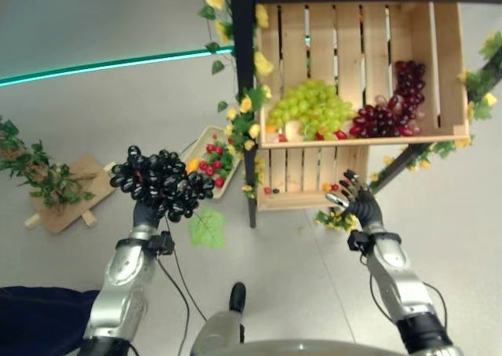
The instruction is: Pick up the fruits from the basket on one side to the basket on the other side
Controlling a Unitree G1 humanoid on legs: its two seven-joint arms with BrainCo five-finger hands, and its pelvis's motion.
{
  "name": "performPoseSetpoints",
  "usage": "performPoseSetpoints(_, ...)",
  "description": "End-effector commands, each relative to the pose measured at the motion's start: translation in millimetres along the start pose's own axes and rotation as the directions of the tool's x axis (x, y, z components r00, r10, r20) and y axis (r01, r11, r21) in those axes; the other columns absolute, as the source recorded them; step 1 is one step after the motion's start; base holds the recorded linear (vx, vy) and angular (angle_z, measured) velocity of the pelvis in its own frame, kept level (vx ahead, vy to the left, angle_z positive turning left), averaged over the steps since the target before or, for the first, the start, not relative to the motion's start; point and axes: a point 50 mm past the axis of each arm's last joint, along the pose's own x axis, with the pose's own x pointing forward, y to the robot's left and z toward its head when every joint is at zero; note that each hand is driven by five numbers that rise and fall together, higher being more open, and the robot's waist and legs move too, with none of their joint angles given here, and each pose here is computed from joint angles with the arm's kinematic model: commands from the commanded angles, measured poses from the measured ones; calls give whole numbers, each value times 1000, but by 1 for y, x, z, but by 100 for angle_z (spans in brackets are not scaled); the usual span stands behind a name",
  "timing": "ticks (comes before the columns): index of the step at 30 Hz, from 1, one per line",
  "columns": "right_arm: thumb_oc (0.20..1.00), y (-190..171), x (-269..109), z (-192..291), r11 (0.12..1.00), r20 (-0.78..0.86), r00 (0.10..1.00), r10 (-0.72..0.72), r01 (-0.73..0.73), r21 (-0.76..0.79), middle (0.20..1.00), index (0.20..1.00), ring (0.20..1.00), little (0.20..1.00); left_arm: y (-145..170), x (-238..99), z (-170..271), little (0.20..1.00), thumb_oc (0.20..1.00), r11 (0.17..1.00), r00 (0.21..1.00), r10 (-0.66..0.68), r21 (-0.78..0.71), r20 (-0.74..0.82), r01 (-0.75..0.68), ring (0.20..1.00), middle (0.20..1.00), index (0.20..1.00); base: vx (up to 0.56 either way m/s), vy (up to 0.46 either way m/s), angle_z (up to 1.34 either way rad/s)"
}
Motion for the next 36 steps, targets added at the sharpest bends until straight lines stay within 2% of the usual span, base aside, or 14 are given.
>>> performPoseSetpoints(1, 1000, -6, 14, 16, 999, 68, 998, -16, 18, -32, 1000, 1000, 1000, 1000, -12, 4, 49, 200, 200, 996, 965, -82, 44, 247, 73, 200, 200, 200, 127, 5, -32)
performPoseSetpoints(19, 1000, -24, 4, -15, 999, -92, 995, -25, 21, -42, 1000, 1000, 1000, 1000, -31, -6, 74, 200, 200, 956, 913, -283, 8, 294, 294, 200, 200, 200, 76, -53, -9)
performPoseSetpoints(22, 1000, -24, 4, -20, 999, -118, 993, -18, 12, -46, 1000, 1000, 1000, 1000, -43, 1, 80, 200, 200, 935, 889, -316, -51, 332, 352, 200, 200, 200, 35, -67, 3)
performPoseSetpoints(29, 1000, -22, 1, -30, 998, -171, 985, 6, -17, -65, 1000, 1000, 1000, 1000, -66, 26, 106, 200, 200, 895, 819, -366, -74, 441, 440, 200, 200, 200, 21, -42, -2)
performPoseSetpoints(32, 1000, -21, 0, -30, 997, -176, 984, 16, -28, -67, 1000, 1000, 1000, 1000, -72, 35, 110, 200, 200, 883, 812, -374, -97, 448, 460, 200, 200, 200, 29, -26, -11)
performPoseSetpoints(36, 1000, -19, -1, -36, 994, -209, 977, 41, -62, -93, 1000, 1000, 1000, 1000, -83, 65, 119, 200, 200, 886, 817, -374, -90, 438, 454, 200, 200, 200, 33, -19, -7)
